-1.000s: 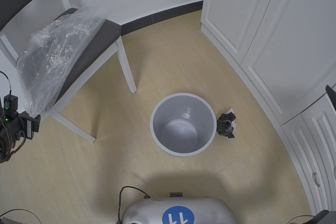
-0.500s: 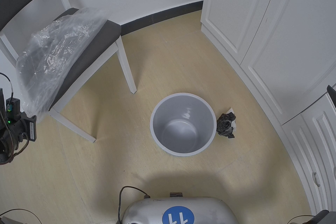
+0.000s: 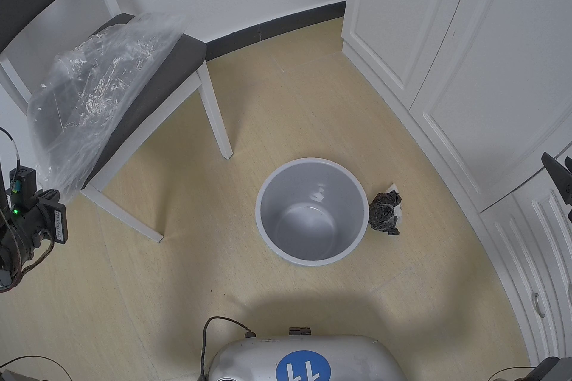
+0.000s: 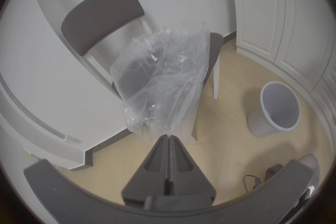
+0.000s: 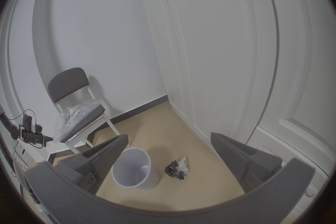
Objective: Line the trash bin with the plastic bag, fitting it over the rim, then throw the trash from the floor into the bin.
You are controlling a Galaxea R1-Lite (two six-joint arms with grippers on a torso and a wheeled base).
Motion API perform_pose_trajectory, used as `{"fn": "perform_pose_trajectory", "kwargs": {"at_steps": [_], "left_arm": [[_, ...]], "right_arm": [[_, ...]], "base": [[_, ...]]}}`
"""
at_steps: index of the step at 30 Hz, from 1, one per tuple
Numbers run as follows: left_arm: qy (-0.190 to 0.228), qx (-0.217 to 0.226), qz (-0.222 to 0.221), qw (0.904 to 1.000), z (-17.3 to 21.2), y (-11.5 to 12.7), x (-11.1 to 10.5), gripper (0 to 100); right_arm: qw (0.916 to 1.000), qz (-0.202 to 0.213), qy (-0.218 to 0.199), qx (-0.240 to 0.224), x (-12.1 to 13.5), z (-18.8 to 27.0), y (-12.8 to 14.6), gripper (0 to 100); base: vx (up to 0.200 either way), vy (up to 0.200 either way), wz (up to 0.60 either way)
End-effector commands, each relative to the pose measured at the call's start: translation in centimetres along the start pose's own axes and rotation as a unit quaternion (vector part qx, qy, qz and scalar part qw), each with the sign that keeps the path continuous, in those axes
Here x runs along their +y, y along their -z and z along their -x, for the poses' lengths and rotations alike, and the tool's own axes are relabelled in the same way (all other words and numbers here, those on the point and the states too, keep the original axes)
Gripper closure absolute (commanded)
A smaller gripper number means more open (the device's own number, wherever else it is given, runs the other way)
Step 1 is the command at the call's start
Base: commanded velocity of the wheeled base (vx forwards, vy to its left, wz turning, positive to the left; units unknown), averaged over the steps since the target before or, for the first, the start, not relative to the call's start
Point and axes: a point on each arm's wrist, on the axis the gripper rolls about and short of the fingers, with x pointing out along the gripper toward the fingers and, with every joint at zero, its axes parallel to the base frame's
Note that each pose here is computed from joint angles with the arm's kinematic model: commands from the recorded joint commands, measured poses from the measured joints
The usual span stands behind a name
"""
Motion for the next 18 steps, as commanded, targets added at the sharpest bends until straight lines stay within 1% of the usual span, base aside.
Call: {"fn": "perform_pose_trajectory", "kwargs": {"at_steps": [1,2,3,5,7,8,10,12,14,18], "left_arm": [[0.035,-0.07,0.011,0.9969,2.7,-1.4,0.2,100],[0.048,-0.083,0.012,0.9953,3.0,-1.9,0.2,100],[0.057,-0.093,0.013,0.9939,3.4,-2.2,0.2,100],[0.074,-0.114,0.014,0.9906,4.0,-2.9,0.1,100],[0.086,-0.125,0.014,0.9884,4.3,-3.4,-0.2,100],[0.106,-0.138,0.013,0.9845,4.8,-3.9,-0.6,100],[0.131,-0.152,0.01,0.9796,5.2,-4.3,-1.2,100],[0.151,-0.166,0.008,0.9745,5.8,-4.9,-1.6,100],[0.161,-0.179,0.008,0.9705,6.1,-5.5,-1.7,100],[0.166,-0.19,0.011,0.9675,6.4,-6.2,-1.7,100]], "right_arm": [[0.9989,-0.006,-0.041,0.021,1.1,-2.6,-0.3,0],[0.9982,-0.01,-0.054,0.023,1.6,-3.4,-0.5,0],[0.9982,-0.011,-0.054,0.024,1.9,-4.0,-0.6,0],[0.9985,-0.018,-0.046,0.025,2.4,-5.7,-0.4,0],[0.9985,-0.028,-0.04,0.025,2.7,-6.7,0.0,0],[0.9978,-0.049,-0.041,0.019,3.3,-7.8,0.5,0],[0.9962,-0.067,-0.052,0.018,4.0,-8.4,1.3,0],[0.9954,-0.071,-0.06,0.023,4.5,-9.0,2.0,0],[0.9955,-0.069,-0.06,0.027,4.6,-9.6,2.5,0],[0.9958,-0.067,-0.057,0.026,4.5,-9.2,2.6,0]], "base": [[0.0,0.0,0.0],[0.0,0.0,0.0],[0.0,0.0,0.0],[0.0,0.0,0.0],[0.0,0.0,0.0],[0.0,0.0,0.0],[0.0,0.0,0.0],[0.0,0.0,0.0],[0.0,0.0,0.0],[0.0,0.0,0.0]]}}
